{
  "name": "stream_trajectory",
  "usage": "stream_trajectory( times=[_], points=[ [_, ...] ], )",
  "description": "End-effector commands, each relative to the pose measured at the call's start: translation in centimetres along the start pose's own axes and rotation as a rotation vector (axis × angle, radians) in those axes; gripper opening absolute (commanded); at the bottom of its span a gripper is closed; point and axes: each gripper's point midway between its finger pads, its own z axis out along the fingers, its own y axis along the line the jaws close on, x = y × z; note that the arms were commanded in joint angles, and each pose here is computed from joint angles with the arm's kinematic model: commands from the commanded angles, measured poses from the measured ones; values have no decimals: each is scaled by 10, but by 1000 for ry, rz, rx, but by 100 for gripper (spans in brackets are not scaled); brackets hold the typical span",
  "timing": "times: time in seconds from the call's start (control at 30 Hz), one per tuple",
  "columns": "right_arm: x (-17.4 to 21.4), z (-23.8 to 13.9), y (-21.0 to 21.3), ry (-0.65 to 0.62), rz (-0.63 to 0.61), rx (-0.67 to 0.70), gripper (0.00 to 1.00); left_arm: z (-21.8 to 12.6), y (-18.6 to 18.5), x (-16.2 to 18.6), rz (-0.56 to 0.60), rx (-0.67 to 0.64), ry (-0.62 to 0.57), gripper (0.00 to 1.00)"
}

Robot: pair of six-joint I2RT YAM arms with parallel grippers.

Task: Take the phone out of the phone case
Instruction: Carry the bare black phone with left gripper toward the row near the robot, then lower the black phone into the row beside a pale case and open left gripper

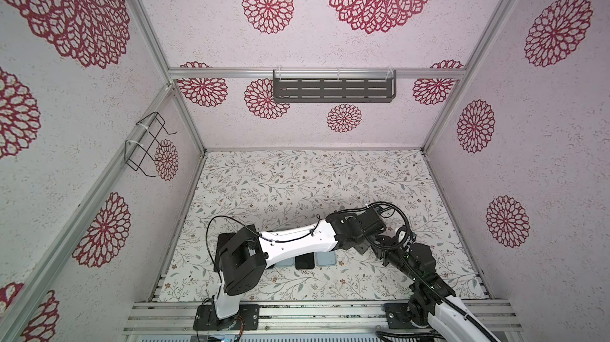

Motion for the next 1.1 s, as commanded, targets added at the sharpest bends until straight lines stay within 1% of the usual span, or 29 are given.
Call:
stream_trajectory(
  times=[0.0,0.07,0.1,0.2,0.33,0.57,0.77,0.93,1.07],
  points=[
    [1,-3,32,4,-32,-137,0,6,0,-6,20,-47,-31,34],
    [0,-4,33,2,-31,-139,0,6,0,-5,22,-53,-32,26],
    [0,-3,32,2,-29,-136,0,7,-1,-4,25,-53,-33,20],
    [0,-4,33,1,-25,-142,0,4,-4,-6,37,-56,-48,8],
    [-2,-4,31,-10,-17,-134,0,-1,-6,-10,50,-72,-75,1],
    [-1,-6,19,-11,-11,-80,0,-13,2,-16,41,-125,-114,0],
    [-4,-10,-9,-43,-20,63,0,-47,11,-29,63,-204,-171,0],
    [-11,-18,-26,-86,-52,171,0,-74,23,-20,100,-285,-169,0],
    [-16,-22,-34,-106,-87,240,0,-84,32,-11,112,-323,-156,0]
  ],
)
